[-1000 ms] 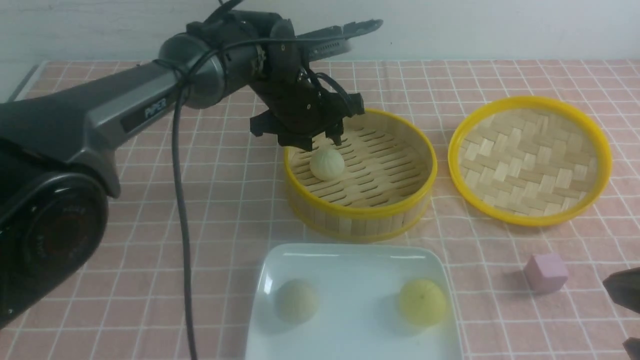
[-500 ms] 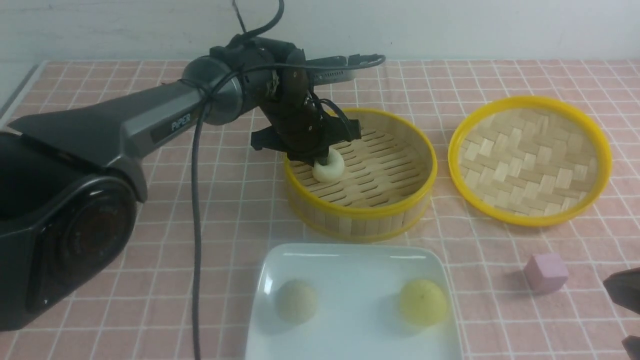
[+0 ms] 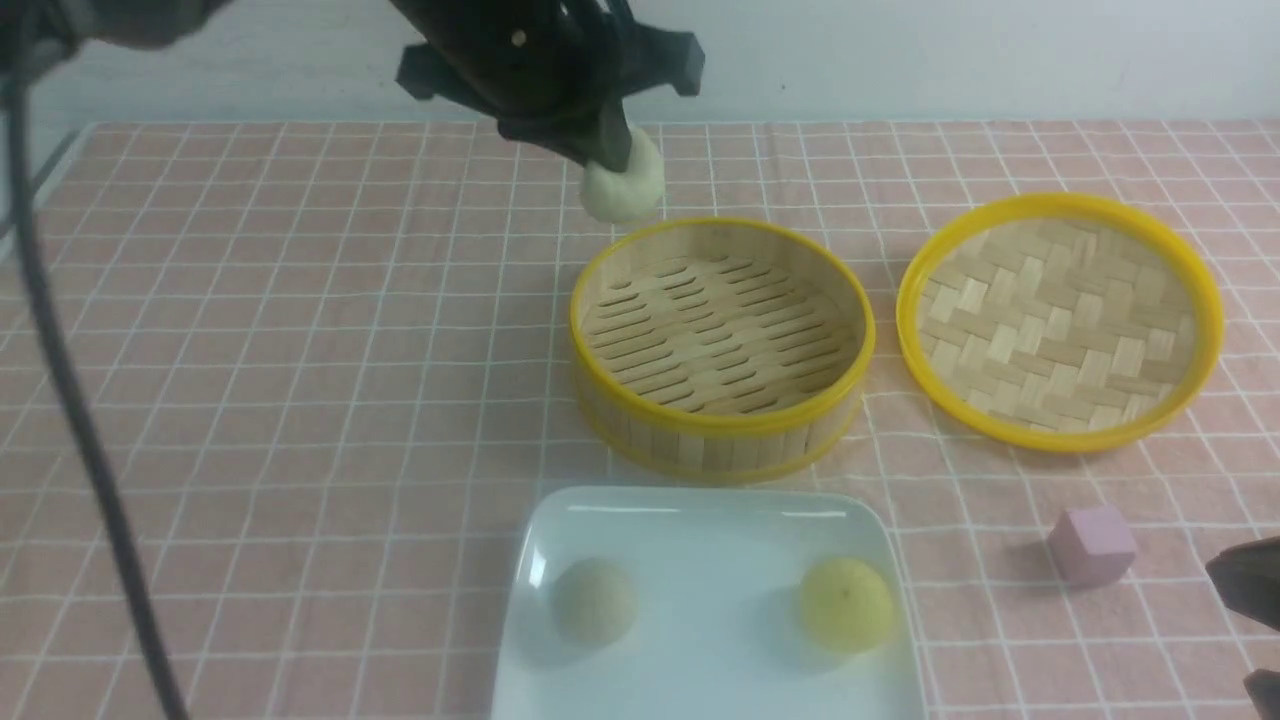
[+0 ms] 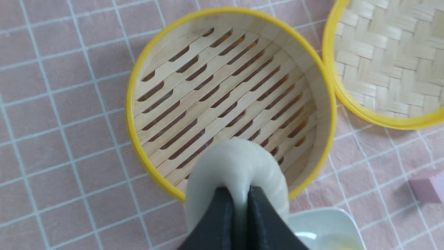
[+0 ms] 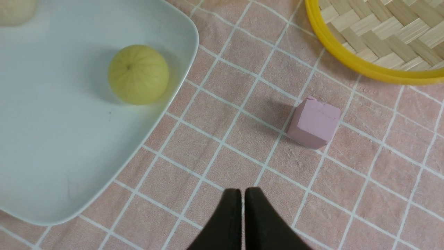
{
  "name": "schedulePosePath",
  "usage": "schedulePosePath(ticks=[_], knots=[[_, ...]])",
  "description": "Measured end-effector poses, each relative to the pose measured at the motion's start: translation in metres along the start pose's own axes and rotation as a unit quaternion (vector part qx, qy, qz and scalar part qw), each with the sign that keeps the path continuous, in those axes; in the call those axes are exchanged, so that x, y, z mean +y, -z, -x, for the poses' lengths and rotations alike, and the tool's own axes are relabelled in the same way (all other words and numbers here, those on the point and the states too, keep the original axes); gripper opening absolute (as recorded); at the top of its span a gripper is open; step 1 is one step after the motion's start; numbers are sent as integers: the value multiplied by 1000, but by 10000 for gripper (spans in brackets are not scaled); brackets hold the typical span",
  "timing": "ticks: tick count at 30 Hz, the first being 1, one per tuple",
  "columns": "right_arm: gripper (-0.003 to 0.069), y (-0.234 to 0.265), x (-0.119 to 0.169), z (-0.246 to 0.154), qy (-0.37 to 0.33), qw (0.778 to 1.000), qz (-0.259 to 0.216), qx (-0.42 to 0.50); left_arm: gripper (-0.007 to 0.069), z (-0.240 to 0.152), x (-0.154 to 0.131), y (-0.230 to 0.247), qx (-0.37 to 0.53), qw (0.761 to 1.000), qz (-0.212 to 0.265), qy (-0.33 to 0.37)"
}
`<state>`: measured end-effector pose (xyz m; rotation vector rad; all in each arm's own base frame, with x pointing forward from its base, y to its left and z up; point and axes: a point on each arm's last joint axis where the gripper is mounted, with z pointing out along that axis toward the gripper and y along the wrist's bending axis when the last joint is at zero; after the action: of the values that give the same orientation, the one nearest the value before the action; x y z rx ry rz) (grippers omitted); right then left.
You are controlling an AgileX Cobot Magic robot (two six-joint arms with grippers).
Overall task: Put the steamed buns into the plate on the pink tablecloth.
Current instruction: 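Carry the bun from the bamboo steamer to the plate with the left gripper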
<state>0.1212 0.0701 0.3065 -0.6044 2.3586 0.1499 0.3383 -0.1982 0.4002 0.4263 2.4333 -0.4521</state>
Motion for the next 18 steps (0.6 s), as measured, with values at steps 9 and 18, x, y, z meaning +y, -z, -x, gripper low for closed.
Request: schedulePosePath(ticks=[9, 18], knots=[[48, 0, 0, 0, -1, 1000, 2, -1, 29, -41, -2, 13, 96, 995, -4, -16], [59, 0, 0, 0, -2, 1000, 2, -1, 31, -108, -41, -62, 136, 988, -65, -25]])
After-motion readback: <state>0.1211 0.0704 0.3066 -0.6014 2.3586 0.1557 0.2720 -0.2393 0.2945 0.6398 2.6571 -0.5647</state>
